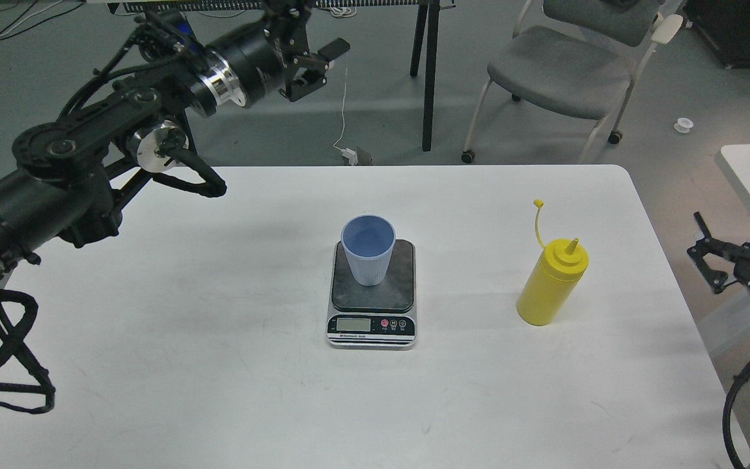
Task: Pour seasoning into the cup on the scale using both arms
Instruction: 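Open the left gripper and withdraw it up from the cup, then reach the right gripper to the yellow squeeze bottle and grasp it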
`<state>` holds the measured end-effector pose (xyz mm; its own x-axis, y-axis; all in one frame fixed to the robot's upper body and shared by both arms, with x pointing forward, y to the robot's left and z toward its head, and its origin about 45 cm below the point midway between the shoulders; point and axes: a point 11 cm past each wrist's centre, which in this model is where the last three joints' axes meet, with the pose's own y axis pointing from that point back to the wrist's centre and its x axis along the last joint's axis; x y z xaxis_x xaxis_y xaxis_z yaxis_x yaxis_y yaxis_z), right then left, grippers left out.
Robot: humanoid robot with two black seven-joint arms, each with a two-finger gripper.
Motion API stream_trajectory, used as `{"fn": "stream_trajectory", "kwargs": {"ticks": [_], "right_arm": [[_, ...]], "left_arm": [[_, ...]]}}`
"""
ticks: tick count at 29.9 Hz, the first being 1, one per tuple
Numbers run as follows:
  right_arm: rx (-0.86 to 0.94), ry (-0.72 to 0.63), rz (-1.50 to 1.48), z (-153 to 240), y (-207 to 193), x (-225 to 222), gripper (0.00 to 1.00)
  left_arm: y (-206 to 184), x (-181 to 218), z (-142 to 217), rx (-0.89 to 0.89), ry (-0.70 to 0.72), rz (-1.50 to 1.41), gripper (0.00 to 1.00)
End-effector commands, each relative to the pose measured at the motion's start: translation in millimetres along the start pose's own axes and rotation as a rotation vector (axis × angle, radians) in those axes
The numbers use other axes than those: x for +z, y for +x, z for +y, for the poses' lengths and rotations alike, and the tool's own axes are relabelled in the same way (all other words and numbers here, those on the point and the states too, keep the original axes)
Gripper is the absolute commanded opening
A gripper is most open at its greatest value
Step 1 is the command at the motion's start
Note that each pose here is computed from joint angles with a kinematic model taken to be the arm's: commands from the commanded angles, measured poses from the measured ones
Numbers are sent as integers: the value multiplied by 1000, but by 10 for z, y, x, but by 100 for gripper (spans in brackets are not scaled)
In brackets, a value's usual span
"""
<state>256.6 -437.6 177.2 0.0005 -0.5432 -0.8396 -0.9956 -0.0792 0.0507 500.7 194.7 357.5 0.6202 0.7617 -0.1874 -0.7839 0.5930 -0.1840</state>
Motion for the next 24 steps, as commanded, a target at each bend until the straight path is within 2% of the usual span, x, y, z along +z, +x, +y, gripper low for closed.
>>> {"fn": "stream_trajectory", "kwargs": {"ticks": [1, 6, 9, 18, 24], "right_arm": [[43, -30, -97, 212, 121, 396, 100], [77, -67, -216, 354, 194, 962, 100], [80, -69, -272, 348, 180, 1190, 100], [85, -96, -346, 323, 131, 1872, 100], [120, -90, -325, 251, 271, 1898, 99]], "left_arm": [[354, -93, 199, 121, -54, 176, 99], [702, -155, 569, 223, -229, 462, 99], [861, -198, 763, 280, -276, 521, 99], [1009, -275, 983, 325, -256, 509, 99], [1009, -251, 973, 323, -258, 505, 99]]}}
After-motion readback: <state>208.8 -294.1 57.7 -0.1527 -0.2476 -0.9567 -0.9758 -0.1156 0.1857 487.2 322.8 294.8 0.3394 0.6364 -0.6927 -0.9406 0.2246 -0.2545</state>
